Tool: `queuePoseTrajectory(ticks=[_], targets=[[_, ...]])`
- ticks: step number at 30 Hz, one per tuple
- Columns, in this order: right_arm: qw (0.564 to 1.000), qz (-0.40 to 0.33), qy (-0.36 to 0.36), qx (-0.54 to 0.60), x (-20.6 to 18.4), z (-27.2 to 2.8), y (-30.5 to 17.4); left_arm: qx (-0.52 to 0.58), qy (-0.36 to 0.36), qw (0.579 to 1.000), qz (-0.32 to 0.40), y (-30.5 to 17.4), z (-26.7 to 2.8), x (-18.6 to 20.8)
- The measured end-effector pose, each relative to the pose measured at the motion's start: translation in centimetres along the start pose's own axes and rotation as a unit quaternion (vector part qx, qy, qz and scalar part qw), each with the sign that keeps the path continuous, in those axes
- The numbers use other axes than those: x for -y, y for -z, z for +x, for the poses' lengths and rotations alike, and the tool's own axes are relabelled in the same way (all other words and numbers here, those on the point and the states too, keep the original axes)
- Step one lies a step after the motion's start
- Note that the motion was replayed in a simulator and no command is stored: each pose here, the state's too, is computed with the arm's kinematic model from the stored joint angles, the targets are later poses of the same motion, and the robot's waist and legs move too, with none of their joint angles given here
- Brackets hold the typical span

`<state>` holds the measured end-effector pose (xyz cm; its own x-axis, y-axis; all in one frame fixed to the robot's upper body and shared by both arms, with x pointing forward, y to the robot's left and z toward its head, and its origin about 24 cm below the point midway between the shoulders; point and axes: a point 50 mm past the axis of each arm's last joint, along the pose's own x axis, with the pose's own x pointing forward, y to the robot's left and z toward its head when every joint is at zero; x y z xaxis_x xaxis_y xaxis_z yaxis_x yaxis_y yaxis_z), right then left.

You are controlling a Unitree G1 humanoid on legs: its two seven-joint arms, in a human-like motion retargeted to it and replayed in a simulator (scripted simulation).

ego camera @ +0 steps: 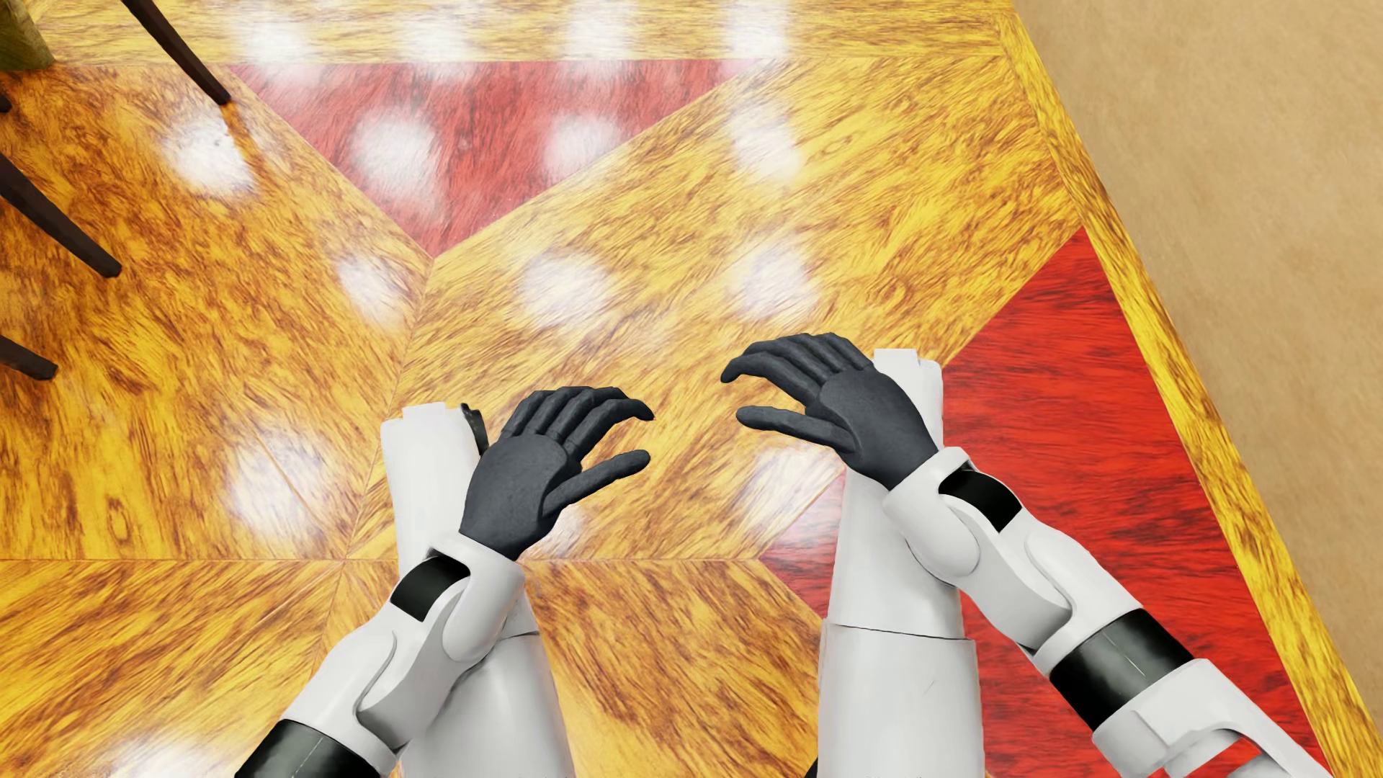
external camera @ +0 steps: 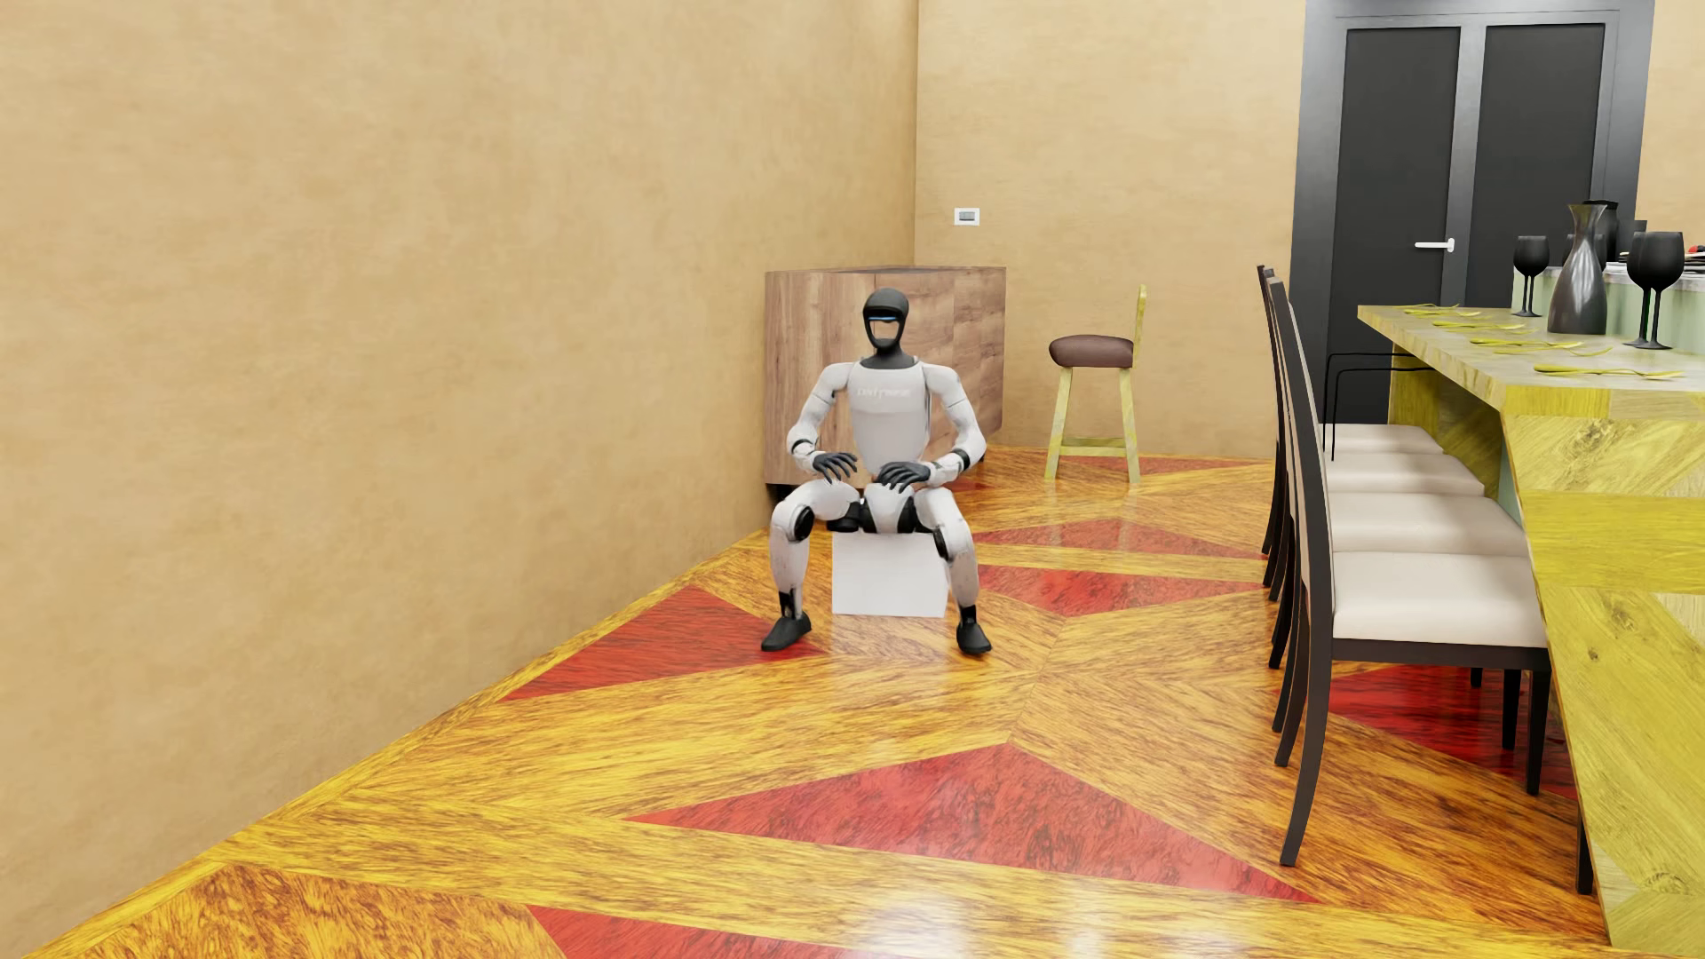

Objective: Rest on the white box

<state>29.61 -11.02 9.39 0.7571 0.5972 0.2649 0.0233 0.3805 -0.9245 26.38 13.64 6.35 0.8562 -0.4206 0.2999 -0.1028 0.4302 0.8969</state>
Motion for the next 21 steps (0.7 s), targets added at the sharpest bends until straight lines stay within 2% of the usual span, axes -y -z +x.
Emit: queuePoseTrajectory(ticks=[2,6,11,21], targets=[[0.999,-0.001,-0.046,0.016,-0.6,0.2,0.0,0.007,0.018,1.000,-0.002,0.2,0.0,0.1],[0.999,0.022,-0.007,-0.037,-1.1,-0.4,1.3,0.001,0.019,1.000,-0.008,0.6,0.4,0.6],[0.998,0.012,0.007,-0.061,-1.9,-0.7,1.6,-0.016,0.007,1.000,-0.009,0.5,0.6,1.6],[0.999,-0.004,0.025,-0.043,-0.3,-0.1,1.6,0.044,0.010,0.999,0.010,-0.5,2.9,-1.2]])
